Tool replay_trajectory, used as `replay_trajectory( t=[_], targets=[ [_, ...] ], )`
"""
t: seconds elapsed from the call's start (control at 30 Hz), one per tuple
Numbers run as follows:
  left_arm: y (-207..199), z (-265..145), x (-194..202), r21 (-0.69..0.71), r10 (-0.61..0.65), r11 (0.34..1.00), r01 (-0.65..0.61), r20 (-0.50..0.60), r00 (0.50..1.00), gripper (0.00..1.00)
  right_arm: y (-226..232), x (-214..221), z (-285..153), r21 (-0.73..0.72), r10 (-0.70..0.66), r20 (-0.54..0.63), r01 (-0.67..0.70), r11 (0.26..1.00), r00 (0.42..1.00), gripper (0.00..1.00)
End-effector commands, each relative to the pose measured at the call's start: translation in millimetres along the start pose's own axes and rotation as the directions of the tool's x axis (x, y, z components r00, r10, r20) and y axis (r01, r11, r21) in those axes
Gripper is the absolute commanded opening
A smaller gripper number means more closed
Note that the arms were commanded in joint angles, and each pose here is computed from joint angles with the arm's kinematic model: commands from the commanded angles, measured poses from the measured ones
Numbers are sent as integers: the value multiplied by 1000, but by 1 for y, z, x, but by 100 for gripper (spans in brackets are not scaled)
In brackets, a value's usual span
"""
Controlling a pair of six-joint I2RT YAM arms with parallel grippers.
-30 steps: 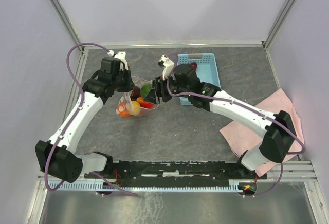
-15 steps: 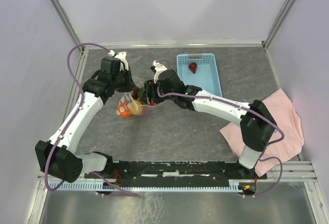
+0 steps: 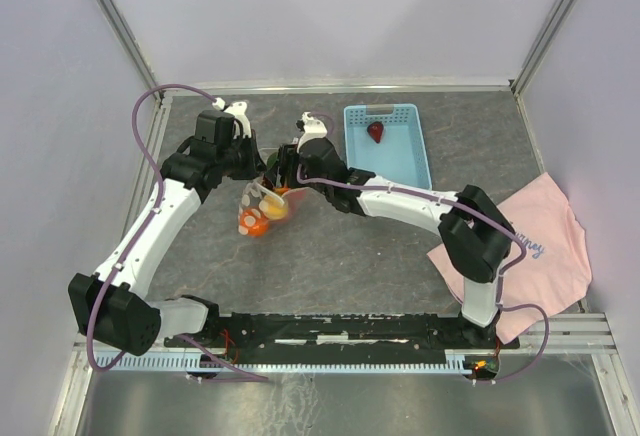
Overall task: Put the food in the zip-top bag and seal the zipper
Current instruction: Place the fake fruit in the zipper food storage bag.
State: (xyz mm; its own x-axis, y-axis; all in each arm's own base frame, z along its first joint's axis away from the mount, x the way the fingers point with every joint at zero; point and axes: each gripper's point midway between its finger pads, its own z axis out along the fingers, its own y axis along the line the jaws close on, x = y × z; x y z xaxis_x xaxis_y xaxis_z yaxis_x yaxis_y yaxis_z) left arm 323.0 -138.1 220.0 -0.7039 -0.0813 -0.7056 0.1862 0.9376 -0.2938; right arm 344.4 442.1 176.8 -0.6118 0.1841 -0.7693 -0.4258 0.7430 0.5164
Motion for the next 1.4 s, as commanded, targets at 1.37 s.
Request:
replay_trajectory(
  t=[1.37],
  targets=[
    [1, -5, -20, -12, 18, 1000, -17, 79, 997, 3, -27, -70, -106, 94, -557, -73, 562, 822, 827, 94]
  ],
)
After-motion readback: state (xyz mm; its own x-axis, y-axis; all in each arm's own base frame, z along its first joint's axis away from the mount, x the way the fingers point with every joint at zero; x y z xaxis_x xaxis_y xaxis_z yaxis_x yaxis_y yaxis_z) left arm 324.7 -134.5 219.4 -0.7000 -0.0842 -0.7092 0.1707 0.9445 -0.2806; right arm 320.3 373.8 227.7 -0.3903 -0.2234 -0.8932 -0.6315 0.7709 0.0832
